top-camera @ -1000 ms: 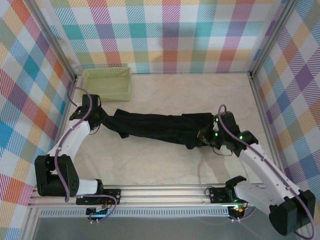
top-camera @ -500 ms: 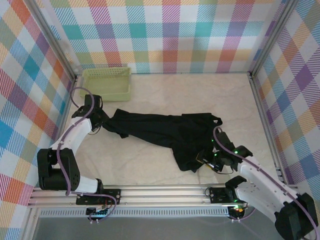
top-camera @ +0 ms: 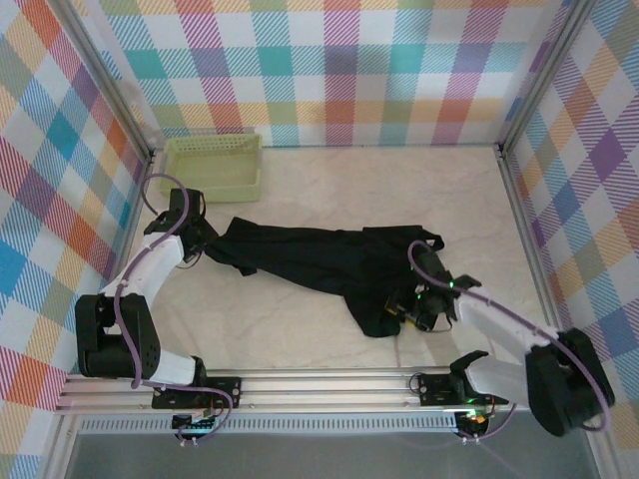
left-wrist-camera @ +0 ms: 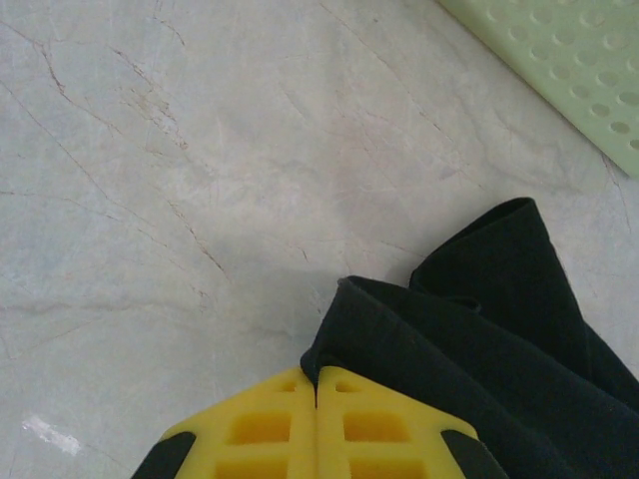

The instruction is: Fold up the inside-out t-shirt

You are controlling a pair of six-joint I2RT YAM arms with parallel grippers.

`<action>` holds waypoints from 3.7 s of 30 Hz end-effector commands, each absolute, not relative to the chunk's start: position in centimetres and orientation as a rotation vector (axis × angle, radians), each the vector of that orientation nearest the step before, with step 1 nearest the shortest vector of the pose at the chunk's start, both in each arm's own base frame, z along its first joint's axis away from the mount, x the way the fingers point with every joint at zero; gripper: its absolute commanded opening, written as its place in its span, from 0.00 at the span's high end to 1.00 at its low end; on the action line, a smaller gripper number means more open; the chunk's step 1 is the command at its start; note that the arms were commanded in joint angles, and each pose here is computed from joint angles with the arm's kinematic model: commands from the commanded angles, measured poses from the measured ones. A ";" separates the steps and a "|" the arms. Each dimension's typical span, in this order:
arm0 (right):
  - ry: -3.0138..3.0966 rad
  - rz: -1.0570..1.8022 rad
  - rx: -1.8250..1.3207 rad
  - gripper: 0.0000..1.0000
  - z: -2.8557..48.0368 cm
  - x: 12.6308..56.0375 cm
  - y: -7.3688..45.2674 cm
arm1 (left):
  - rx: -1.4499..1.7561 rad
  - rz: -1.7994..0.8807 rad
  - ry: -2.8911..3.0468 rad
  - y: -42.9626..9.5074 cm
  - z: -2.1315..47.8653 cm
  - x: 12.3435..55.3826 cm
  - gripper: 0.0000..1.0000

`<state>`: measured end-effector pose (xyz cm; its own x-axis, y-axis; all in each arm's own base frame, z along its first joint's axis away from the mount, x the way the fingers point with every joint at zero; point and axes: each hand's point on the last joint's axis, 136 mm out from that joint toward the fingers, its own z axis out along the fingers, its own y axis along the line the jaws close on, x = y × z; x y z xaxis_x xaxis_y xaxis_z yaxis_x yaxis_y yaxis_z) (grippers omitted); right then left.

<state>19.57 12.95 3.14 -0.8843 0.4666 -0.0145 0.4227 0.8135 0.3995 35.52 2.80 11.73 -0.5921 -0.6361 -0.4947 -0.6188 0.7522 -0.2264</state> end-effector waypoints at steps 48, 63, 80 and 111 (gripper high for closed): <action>2.817 0.378 0.320 0.49 7.2 27.0 10.9 | -0.911 -0.096 2.382 2.2 13.0 38.4 1.00; 2.904 0.338 0.464 0.64 2.6 22.7 9.5 | -0.916 -0.098 2.390 2.1 12.6 38.3 1.00; 2.901 0.203 0.394 0.64 2.7 26.9 9.5 | -0.914 -0.098 2.400 2.1 12.4 38.0 1.00; 2.730 0.376 0.473 1.00 15.5 18.5 7.9 | -0.876 -0.176 2.257 1.6 16.4 35.4 1.00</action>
<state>20.20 8.85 15.72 -0.8748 0.3392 -0.3460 0.2138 0.9111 0.3524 36.60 1.65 15.53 -0.5514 -0.6385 -0.5370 -0.5554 0.7612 -0.3349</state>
